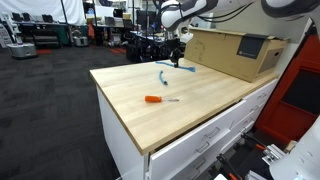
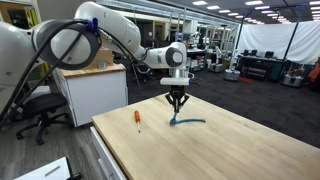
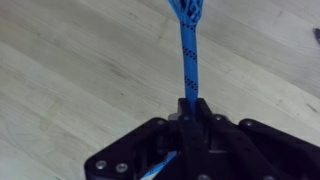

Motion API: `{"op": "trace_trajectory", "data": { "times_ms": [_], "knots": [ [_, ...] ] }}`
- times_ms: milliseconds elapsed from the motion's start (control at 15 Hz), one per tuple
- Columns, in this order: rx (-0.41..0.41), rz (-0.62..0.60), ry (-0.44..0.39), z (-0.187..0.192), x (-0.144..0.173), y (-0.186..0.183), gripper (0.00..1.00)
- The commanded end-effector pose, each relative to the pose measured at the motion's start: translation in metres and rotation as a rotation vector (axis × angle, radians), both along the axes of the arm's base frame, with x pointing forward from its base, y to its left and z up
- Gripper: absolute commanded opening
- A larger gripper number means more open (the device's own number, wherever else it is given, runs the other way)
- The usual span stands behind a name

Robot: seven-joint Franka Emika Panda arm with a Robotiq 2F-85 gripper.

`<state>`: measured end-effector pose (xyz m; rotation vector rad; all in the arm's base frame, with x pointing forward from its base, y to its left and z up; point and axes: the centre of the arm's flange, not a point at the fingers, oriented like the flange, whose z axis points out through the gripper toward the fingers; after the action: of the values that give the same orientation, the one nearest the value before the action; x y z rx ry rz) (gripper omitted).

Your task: Place the rope on the right on top of the rope on the left.

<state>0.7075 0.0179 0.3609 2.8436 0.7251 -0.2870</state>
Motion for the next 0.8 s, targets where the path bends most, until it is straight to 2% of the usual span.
{"op": "trace_trajectory", "data": {
  "times_ms": [0, 333, 400, 733],
  "knots": [
    [0.0, 0.014, 0.003, 0.0, 0.001, 0.001, 0.11],
    [-0.001, 0.026, 0.01, 0.0, 0.002, 0.001, 0.11],
    [-0.002, 0.046, 0.004, -0.002, 0.007, 0.004, 0.03],
    [-0.013, 0.184, -0.065, -0.024, 0.051, 0.014, 0.03]
  ]
}}
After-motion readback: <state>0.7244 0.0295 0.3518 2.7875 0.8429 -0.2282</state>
